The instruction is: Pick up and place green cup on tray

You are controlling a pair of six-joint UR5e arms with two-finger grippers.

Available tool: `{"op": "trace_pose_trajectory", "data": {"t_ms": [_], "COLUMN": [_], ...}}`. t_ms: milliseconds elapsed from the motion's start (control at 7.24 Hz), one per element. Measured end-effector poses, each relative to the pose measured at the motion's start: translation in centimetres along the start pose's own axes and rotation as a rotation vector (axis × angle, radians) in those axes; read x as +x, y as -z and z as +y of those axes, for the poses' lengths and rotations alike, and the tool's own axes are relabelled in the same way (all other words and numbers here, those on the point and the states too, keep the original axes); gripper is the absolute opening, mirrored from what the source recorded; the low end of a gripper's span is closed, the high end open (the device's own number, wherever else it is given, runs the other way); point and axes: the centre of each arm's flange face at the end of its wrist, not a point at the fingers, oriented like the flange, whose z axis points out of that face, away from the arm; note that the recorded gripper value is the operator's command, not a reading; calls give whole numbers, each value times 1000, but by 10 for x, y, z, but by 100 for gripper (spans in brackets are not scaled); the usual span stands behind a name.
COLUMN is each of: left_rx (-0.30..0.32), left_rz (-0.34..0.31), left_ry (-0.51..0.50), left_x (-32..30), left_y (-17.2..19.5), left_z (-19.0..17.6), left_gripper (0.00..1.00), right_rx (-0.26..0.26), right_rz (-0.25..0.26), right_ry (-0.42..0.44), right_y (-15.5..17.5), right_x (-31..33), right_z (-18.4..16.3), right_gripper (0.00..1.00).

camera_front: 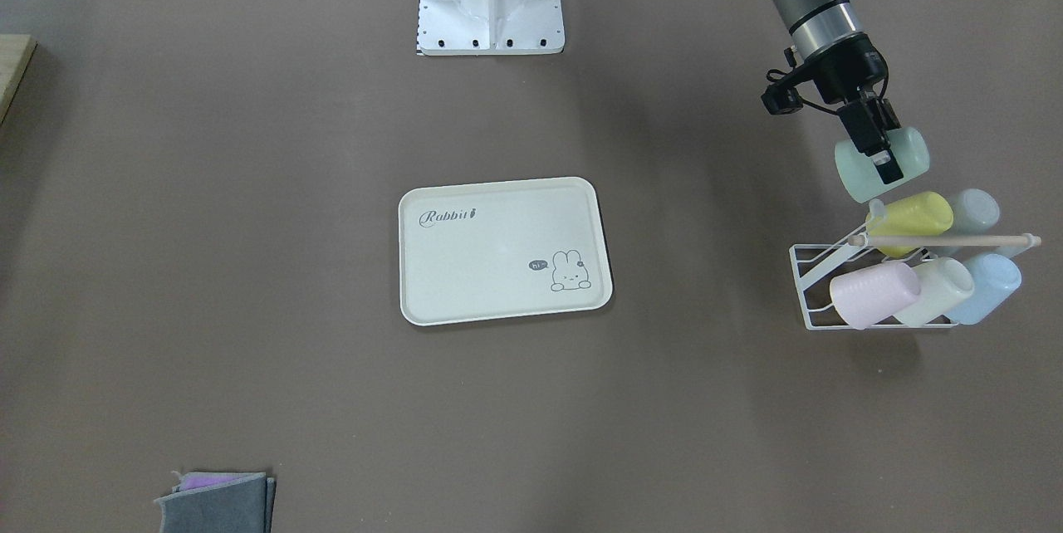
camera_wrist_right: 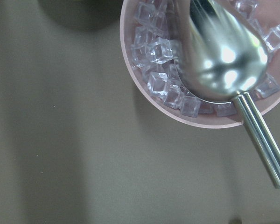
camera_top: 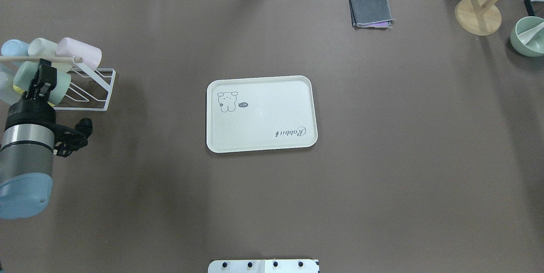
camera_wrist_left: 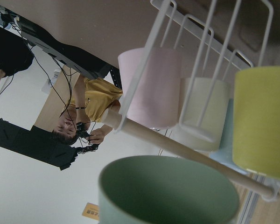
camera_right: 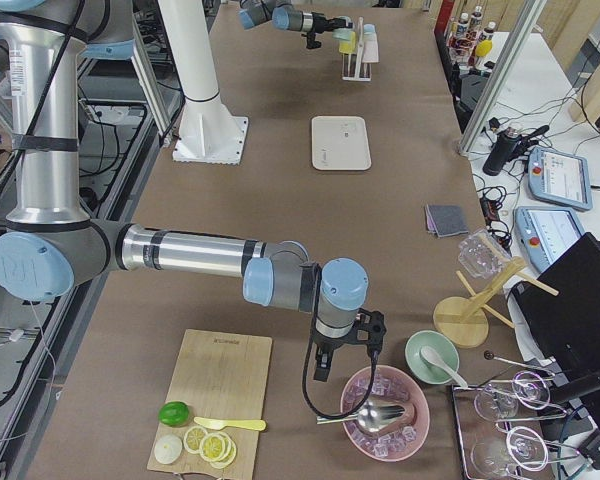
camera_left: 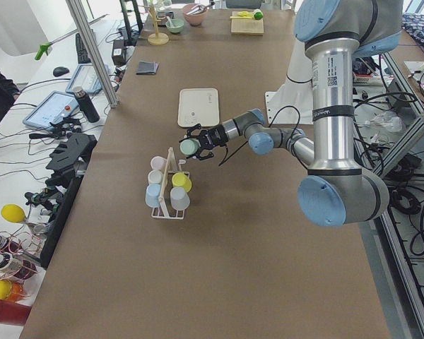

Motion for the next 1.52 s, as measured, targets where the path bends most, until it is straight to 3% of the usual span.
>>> {"op": "trace_pose_trajectory", "data": {"t_ms": [276,690,828,1243,1519], "left_rx": [103,222,283,497,676], "left_rz": [54,88,132,346,410], "left_ry": [151,287,403,774,917], "left_x": [-23,-54,-57,-51,-70], "left_y": [24,66,72,80,86], "left_z": [25,73,76,57,21], "left_gripper": [0,0,0,0,0], "right_rx": [-4,-13,-14,-12,-13], "right_rz": [-2,3,3,3,3], "right_ry": [-4,-8,-8,0,4], "right_y": [-2,-7,-8,-7,-7], "right_x": [1,5,5,5,4], "right_z": [0,-1,-2,-4,-4], "right_gripper": [100,100,100,100,100]}}
